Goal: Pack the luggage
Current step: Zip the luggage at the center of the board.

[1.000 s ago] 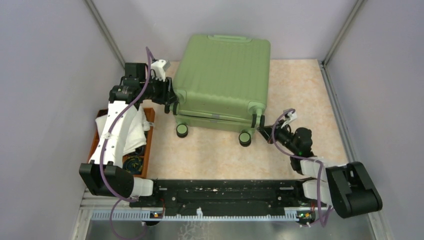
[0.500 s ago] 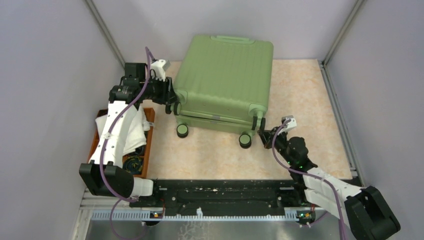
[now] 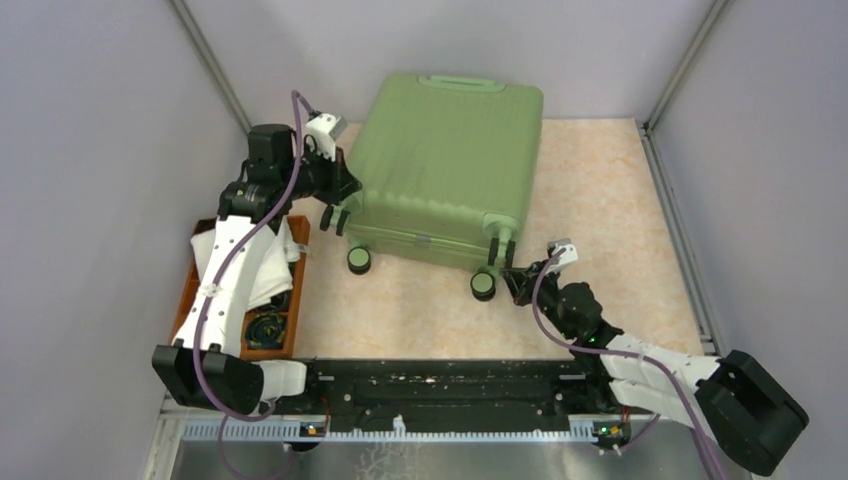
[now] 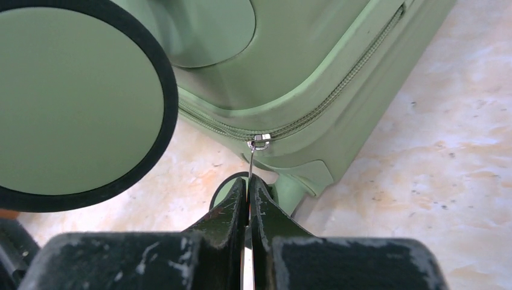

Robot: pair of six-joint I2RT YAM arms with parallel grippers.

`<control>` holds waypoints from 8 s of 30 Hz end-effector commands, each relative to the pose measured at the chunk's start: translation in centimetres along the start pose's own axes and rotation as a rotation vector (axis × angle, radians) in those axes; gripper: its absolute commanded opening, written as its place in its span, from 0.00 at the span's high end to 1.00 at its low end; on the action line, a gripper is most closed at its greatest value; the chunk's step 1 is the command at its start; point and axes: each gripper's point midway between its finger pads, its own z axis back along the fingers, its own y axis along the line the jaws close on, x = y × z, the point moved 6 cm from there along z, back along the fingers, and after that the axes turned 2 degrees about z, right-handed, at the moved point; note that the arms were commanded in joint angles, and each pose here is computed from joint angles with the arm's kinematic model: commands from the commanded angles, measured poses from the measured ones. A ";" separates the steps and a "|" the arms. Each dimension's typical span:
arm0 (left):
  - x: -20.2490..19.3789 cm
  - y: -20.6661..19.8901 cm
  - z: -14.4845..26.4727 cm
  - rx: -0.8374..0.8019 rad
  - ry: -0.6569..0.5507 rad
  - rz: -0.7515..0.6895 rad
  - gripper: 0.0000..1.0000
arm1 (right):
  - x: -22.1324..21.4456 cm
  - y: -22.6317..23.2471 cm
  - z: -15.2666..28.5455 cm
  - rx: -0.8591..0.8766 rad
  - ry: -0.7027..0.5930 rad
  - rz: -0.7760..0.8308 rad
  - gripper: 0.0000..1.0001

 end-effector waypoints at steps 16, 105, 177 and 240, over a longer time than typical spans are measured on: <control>-2.6 2.0 3.8 0.115 0.067 -0.154 0.01 | 0.6 3.3 -0.7 0.086 -0.028 -0.102 1.00; -2.5 -4.3 1.9 -0.290 0.047 -0.071 1.00 | -4.2 20.3 -9.1 0.078 -0.036 0.176 1.00; -10.9 4.4 -5.9 -0.207 0.067 -0.219 0.28 | 18.1 -8.7 -26.4 -0.271 0.423 -0.287 0.31; -10.1 -7.0 0.1 -0.598 0.430 -1.750 0.07 | 7.9 2.7 -7.6 0.190 0.293 0.164 0.24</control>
